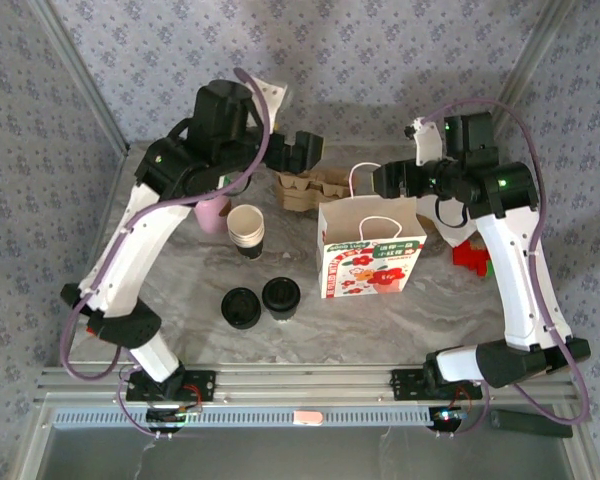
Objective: Pack the takeout coffee
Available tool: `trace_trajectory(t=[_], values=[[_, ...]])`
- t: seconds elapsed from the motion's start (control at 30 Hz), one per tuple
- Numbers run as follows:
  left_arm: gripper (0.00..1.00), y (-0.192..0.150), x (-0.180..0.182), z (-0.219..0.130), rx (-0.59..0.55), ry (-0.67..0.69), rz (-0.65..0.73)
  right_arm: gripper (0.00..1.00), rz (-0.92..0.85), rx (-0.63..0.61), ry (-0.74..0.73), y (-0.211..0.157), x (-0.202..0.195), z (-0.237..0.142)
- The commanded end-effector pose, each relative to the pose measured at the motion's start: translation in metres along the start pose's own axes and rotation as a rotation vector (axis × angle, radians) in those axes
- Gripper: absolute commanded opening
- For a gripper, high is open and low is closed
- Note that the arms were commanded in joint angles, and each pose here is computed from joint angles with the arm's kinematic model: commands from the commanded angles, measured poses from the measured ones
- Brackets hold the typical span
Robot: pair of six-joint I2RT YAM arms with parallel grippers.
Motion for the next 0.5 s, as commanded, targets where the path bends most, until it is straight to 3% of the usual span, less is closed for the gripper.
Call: trace_trajectory(t=[0.0, 0.27, 0.47], values=[[1.00, -0.007, 0.019, -0.005, 0.002, 0.113, -0.087, 0.82, -0.026, -0.018, -0.006, 0.004, -0.004, 0.002], [1.00, -0.027, 0.034, -0.013, 0.058, 0.165, -0.133, 0.90, -0.010, 0.045, -0.091, -0.001, -0.018, 0.013], [1.00, -0.062, 0.039, -0.005, 0.216, 0.168, -0.308, 0.91, 0.103, 0.222, -0.260, -0.029, -0.035, 0.010]])
Point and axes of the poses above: each hand's point on the last joint's axis, 136 mm out from that joint toward the fingers, its own z axis out along the fingers, its own x axis along the line the jaws close on, y = z × x, the point moved 8 cm from there along -z, back along the fingers, and after that the axes turned 8 degrees about -z, right-handed, at the moved point
